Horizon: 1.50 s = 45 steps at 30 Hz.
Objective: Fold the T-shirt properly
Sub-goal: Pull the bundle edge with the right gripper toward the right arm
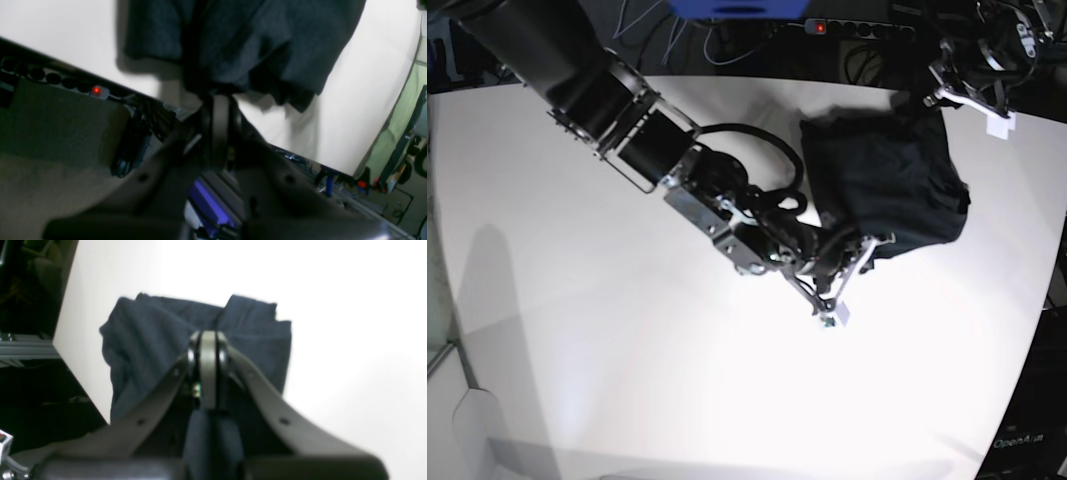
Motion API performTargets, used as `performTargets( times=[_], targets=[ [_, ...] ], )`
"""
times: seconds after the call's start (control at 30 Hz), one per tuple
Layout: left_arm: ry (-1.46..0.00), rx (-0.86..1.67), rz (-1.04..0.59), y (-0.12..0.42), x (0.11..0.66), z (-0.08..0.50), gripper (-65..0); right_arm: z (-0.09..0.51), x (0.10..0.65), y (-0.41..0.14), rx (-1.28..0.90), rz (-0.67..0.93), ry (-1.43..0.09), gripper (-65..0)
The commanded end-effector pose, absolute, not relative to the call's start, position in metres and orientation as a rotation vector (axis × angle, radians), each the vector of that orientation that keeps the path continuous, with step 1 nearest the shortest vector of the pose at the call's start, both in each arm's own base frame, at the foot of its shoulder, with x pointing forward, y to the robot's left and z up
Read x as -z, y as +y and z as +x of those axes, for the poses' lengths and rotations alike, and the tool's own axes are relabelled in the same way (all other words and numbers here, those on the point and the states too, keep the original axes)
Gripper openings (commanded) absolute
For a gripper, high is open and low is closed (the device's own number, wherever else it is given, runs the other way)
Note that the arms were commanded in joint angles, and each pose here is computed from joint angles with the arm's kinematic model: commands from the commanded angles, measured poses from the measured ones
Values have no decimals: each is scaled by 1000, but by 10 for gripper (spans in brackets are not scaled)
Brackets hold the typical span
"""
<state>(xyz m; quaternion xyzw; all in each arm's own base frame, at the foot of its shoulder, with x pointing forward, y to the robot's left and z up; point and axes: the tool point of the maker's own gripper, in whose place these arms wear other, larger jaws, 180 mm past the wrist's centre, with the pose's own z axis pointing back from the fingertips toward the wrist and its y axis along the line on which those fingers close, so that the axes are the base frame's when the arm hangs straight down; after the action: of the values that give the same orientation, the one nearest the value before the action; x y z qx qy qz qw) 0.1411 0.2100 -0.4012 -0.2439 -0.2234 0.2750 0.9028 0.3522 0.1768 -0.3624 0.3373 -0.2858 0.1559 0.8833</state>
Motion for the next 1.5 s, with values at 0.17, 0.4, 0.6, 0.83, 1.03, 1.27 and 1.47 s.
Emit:
performTargets(
  times=[0.17, 0.4, 0.6, 0.83, 1.03, 1.27, 1.47],
  targets=[
    [-492, -561, -511, 212, 395, 150, -650, 375, 357, 183, -318, 676, -648, -650],
    [-523, -650, -499, 238, 401, 160, -650, 360, 386, 180, -356, 599, -634, -650],
    [-542, -638, -437, 251, 403, 177, -650, 341, 403, 177, -356, 592, -571, -650],
    [-570, -584, -285, 270, 400, 207, -650, 338, 407, 151, -367, 570, -568, -650],
    [-607, -569, -244, 279, 391, 234, -650, 337, 418, 127, -372, 525, -523, -650],
    [-585, -583, -210, 295, 398, 259, -650, 333, 416, 110, -378, 520, -545, -650],
    [-645, -579, -219, 295, 392, 284, -650, 327, 415, 95, -404, 501, -513, -650]
  ],
)
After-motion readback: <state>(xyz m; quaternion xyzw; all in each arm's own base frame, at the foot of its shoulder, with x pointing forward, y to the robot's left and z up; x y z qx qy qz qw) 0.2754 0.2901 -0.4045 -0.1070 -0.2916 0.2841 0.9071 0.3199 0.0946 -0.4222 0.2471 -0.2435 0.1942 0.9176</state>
